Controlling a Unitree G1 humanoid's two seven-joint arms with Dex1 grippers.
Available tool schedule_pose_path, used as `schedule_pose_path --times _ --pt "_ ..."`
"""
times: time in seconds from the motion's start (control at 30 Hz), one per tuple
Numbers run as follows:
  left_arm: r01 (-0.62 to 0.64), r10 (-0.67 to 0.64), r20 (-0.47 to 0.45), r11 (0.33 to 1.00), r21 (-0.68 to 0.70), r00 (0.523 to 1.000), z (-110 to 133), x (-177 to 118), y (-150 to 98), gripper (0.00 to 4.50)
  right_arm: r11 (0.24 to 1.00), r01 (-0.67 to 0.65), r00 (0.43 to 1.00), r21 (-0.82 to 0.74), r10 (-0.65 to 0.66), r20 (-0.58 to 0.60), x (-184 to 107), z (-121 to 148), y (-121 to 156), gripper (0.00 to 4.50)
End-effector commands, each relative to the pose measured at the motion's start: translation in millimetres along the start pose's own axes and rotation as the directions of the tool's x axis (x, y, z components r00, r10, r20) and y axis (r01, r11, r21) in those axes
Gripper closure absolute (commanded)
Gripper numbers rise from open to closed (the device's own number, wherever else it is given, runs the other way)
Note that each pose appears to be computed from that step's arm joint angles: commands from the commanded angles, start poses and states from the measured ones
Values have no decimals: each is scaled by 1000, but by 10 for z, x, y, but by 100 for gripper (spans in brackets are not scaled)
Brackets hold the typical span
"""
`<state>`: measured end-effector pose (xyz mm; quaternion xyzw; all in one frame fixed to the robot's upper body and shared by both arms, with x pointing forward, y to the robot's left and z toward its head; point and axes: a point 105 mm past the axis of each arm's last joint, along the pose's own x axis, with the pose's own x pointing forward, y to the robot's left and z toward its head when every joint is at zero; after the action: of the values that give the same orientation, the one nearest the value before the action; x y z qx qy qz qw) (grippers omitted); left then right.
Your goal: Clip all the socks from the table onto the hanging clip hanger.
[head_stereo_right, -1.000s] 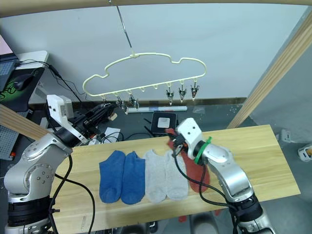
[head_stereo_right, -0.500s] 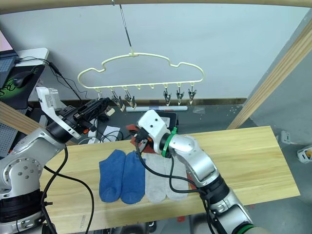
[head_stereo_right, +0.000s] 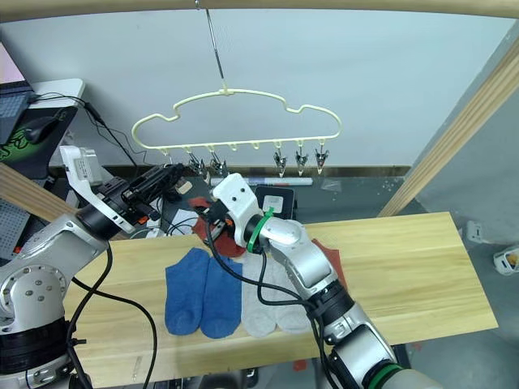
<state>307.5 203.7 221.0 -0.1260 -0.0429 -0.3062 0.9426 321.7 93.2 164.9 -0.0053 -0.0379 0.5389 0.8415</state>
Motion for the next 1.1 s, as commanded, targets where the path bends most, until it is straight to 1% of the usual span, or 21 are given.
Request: schedule_pose_path --times 0.03,0.4,0.6,0.9,1.1 --pt "28 -30 54 999 41 998 127 -12 -115 419 996 -76 992 39 71 107 156 287 179 450" --pt "34 -36 48 998 46 998 89 -13 -152 419 984 -168 979 52 160 126 282 380 324 450" --pt "31 -33 42 998 48 999 72 -10 -146 419 979 -184 972 82 169 164 329 502 341 450" --pt "35 -37 43 999 28 998 58 12 -152 419 963 -232 964 135 209 164 349 500 421 450" --pt "40 -40 36 999 18 999 36 12 -164 419 956 -251 956 152 221 193 351 557 466 450"
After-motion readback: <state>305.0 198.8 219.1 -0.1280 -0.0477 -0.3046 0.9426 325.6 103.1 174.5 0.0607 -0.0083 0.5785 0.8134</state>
